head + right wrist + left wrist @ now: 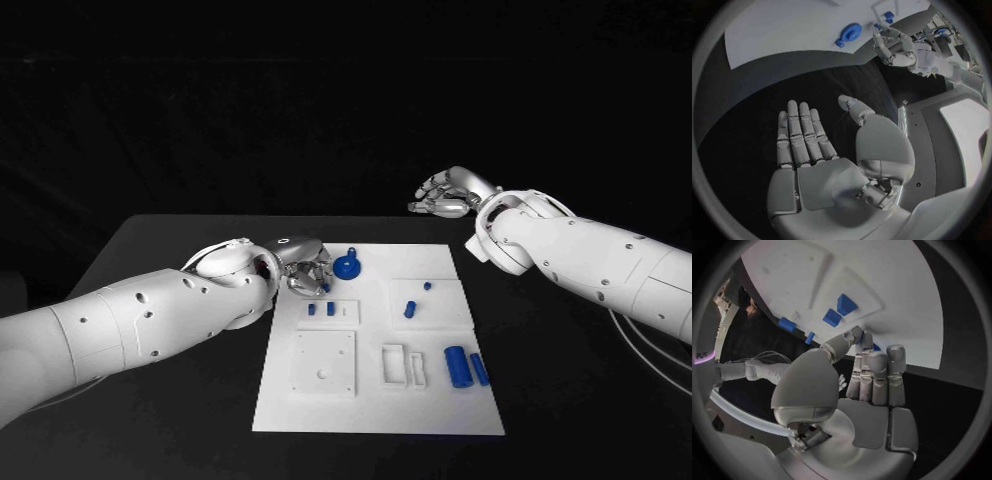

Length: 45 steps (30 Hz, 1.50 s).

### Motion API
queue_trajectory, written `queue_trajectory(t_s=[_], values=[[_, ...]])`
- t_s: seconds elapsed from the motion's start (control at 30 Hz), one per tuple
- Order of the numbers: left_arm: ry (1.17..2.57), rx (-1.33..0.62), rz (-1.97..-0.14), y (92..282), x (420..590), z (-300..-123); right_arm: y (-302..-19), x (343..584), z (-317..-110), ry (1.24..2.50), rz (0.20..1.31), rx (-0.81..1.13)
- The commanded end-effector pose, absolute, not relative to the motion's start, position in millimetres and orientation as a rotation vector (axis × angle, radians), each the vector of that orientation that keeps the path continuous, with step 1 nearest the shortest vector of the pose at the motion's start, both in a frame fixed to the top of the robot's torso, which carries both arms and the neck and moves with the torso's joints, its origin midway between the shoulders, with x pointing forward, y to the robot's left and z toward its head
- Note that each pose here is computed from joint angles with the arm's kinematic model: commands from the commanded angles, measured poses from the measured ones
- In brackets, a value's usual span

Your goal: Assemble the parts on the task board

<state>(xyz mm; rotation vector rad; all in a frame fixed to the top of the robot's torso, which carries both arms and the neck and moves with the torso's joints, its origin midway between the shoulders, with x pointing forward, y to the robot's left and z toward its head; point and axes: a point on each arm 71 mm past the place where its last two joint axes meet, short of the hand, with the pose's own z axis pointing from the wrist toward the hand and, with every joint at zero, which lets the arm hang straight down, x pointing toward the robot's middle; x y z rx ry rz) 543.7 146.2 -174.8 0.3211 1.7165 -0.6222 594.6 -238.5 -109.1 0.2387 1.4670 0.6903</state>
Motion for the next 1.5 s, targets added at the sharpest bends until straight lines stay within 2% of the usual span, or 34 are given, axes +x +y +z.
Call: queue_trajectory(t_s=[0.03,1.1,1.33,1.5], values=[[1.720,0.388,-0.586,142.9,539.9,-182.5,-237.6,594.2,-109.6,1.473,0.699,0.227],[1.689,0.314,-0.599,156.6,541.6,-179.6,-244.8,591.8,-110.4,1.474,0.692,0.231],[1.693,0.289,-0.587,166.9,543.7,-179.7,-245.2,584.5,-116.4,1.512,0.725,0.224],[1.689,0.173,-0.639,182.7,546.4,-177.7,-244.7,573.8,-124.3,1.577,0.747,0.163]])
